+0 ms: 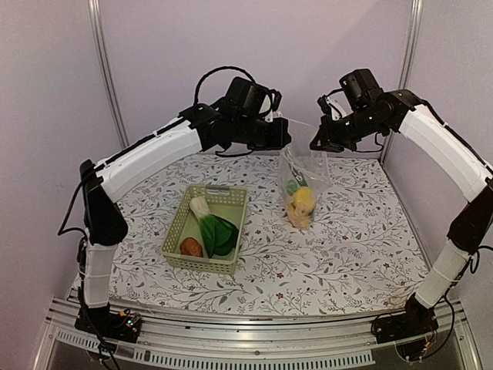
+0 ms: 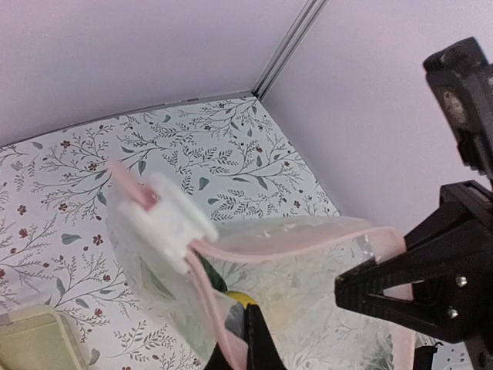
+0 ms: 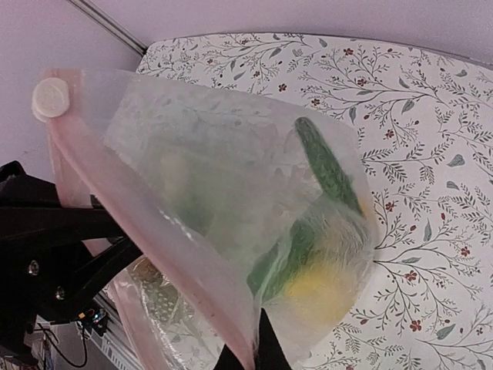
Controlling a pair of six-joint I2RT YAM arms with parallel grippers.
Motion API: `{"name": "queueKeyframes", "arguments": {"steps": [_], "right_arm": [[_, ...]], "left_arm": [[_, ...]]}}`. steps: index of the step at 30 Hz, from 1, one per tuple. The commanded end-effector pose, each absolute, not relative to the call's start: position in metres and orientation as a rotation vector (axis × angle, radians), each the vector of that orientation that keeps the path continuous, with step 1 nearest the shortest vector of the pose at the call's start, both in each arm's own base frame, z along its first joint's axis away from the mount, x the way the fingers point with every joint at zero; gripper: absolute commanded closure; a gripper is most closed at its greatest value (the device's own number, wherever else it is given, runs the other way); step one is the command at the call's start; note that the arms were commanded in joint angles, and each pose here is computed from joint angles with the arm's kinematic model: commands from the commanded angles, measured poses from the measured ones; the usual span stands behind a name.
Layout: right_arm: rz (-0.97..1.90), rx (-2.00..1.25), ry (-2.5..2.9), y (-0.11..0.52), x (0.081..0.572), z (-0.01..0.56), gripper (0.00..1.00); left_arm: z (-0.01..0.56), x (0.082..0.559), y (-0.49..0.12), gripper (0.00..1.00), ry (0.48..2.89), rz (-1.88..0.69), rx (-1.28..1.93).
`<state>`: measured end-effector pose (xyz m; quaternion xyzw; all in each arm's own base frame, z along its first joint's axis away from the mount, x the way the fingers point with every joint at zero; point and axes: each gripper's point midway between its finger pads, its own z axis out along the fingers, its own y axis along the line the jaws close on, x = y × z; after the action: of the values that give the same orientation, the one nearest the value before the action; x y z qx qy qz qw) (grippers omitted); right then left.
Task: Place the food in the zip-top bag and seal the zipper
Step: Adjust the zipper food storage bag, then pick up the fake vegetable from the bin.
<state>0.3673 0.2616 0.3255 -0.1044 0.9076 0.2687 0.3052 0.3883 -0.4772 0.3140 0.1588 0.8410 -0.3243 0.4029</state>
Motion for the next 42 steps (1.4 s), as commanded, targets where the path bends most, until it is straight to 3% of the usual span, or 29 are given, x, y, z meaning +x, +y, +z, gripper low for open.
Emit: {"name": "queueKeyframes", "arguments": {"steps": [1,3,7,10,13,21,32,42], "right_arm": [[0.684,-0.255,2.364,0.254,0.368,0.336,1.0],[0.643,-0.24,2.348,0.245,0.372,0.343,1.0],[0.589,-0.269,2.382,0.24,0.377,0.329,1.0],[0.568,-0.283,2.418,0.241,0.379,0.311,1.0],[0.577,-0.278,2.438,0.242,0.379,0.295,1.0],[0.663,-0.278,2.449,0.253,0.377,0.285,1.0],[0.708,-0.316,2.458,0.265,0.382,0.283,1.0],[0.718,-0.332,2.465,0.266,0.379,0.28,1.0]], "left_arm": [[0.359,0.382,-0.484,1.0,2.01,-0.912,0.399],[0.358,0.379,-0.488,0.99,2.011,-0.94,0.419],[0.344,0.381,-0.479,0.61,2.066,-0.908,0.423],[0.341,0.373,-0.466,0.43,2.082,-0.857,0.459],[0.335,0.352,-0.45,0.33,2.101,-0.841,0.547],[0.275,0.312,-0.357,0.31,2.335,-0.531,0.516],[0.149,0.247,-0.236,0.29,2.795,-0.077,0.166],[0.102,0.238,-0.219,0.29,2.921,0.012,0.018]]}}
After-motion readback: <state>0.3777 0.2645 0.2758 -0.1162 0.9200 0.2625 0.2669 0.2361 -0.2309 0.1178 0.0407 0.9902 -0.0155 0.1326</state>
